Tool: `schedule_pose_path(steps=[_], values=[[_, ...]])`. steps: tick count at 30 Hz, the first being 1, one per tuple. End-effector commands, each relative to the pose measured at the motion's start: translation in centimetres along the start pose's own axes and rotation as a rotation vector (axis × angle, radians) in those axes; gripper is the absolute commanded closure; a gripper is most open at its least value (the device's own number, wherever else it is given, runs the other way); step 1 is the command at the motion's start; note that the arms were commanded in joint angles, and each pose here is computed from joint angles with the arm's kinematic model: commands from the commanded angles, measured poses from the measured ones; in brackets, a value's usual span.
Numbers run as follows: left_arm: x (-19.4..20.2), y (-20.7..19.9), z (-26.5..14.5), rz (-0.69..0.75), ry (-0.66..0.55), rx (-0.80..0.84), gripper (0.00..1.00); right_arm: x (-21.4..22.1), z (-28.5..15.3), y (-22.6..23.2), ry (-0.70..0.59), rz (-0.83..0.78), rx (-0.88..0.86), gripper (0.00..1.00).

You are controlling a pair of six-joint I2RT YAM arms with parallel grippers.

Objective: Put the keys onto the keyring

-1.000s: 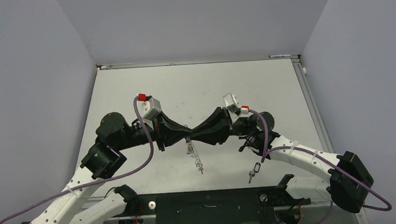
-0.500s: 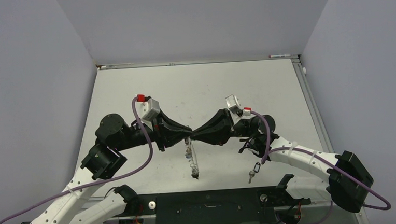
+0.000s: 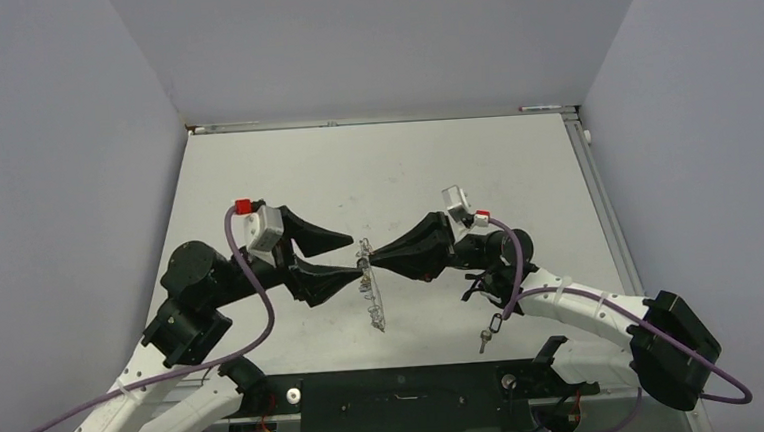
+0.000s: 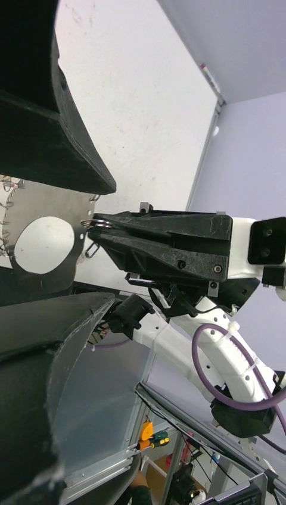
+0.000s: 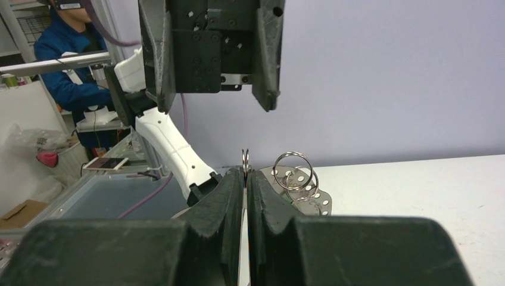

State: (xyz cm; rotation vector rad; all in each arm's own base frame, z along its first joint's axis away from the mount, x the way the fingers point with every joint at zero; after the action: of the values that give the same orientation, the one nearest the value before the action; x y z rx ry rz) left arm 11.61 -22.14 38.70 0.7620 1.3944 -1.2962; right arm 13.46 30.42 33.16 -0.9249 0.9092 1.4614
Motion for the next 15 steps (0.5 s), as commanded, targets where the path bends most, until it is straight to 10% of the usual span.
schedule_pose_path(steps=[1,15], values=[[-1.5,-1.4,-1.3,0.117,-0.134,0.051,0.44,-5.0,-0.1,1.3,-0.186,-0.119,-0.016,0.95],[-0.9,-1.5,-1.4,0.247,-0.417,0.179,0.57,-8.1,-0.6,3.4,-0.385,-0.049,-0.109,0.95]])
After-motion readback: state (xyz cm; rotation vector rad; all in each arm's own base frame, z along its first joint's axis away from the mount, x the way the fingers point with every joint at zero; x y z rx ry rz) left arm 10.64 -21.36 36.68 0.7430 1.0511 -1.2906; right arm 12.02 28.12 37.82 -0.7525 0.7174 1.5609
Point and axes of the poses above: each gripper's point midway between its finger pads, its own z axis out along the fingers, its own y axis along the line the jaws close on, x = y × z, the point moved 3 cm from there along -z, back along the fingers, and after that the axes turned 5 degrees about -z, right-handed, at the moved point
